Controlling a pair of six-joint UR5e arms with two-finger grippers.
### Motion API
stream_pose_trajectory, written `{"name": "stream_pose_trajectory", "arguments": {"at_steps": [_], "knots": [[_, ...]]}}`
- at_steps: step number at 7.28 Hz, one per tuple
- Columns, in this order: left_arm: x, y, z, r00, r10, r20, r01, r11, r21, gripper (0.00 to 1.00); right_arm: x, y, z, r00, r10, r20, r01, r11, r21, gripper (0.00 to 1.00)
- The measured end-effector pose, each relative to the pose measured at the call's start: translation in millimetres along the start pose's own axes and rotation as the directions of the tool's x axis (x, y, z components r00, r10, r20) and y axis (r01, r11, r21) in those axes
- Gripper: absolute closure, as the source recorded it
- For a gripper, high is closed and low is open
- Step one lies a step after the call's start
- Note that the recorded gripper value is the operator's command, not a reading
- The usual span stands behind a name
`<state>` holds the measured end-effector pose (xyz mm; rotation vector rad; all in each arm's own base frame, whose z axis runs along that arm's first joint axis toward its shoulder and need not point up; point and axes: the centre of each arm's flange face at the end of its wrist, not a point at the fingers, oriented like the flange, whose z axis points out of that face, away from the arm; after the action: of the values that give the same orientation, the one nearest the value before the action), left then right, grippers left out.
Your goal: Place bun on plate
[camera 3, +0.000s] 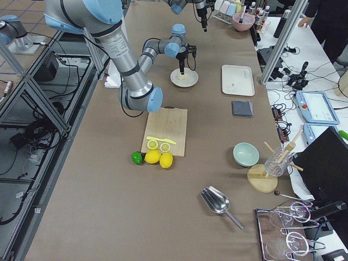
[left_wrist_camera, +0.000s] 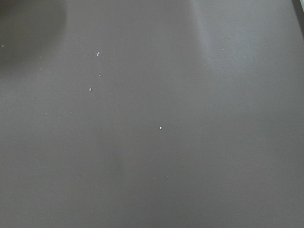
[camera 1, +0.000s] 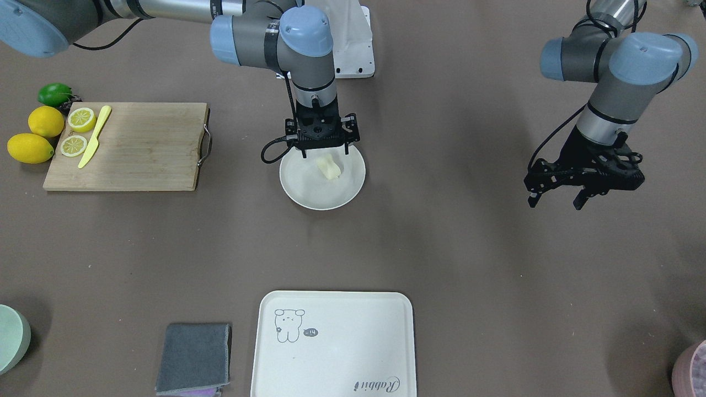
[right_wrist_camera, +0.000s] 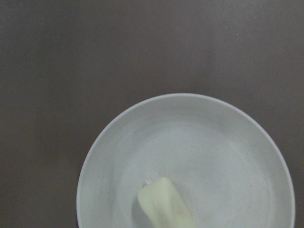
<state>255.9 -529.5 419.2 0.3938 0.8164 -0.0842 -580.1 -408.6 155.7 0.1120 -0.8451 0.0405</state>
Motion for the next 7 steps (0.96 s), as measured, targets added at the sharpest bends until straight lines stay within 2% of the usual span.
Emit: {"name": "stream_pose_trajectory", "arguments": {"at_steps": [2,3,4,5,6,7], "knots": [[-13.5,-10.5,-13.2,1.000,-0.002,-0.014,0.003,0.999,0.050,0.02,30.8,-46.8,-42.1,0.998,0.066,-0.012,-0.066,0.998,-0.021,0.00],[-27.2,-9.6,-14.5,1.000,-0.012,-0.007,0.013,0.998,0.058,0.02,70.9,-76.1,-64.4,0.995,0.091,-0.032,-0.092,0.995,-0.027,0.00],[-46.7,-11.2,-15.4,1.000,-0.026,0.013,0.025,0.998,0.062,0.02,137.1,-109.5,-87.6,0.995,0.087,-0.046,-0.089,0.995,-0.041,0.00],[-76.1,-16.3,-20.3,0.999,-0.002,0.048,-0.001,0.998,0.068,0.02,217.3,-141.0,-110.4,0.997,0.065,-0.049,-0.068,0.996,-0.059,0.00],[-117.2,-22.2,-30.7,0.993,0.065,0.094,-0.071,0.996,0.059,0.02,303.4,-165.2,-129.6,0.998,0.022,-0.058,-0.026,0.997,-0.068,0.00],[-165.5,-26.2,-43.2,0.985,0.117,0.128,-0.120,0.992,0.022,0.02,394.8,-179.2,-144.7,0.996,-0.043,-0.080,0.037,0.996,-0.076,0.00]]}}
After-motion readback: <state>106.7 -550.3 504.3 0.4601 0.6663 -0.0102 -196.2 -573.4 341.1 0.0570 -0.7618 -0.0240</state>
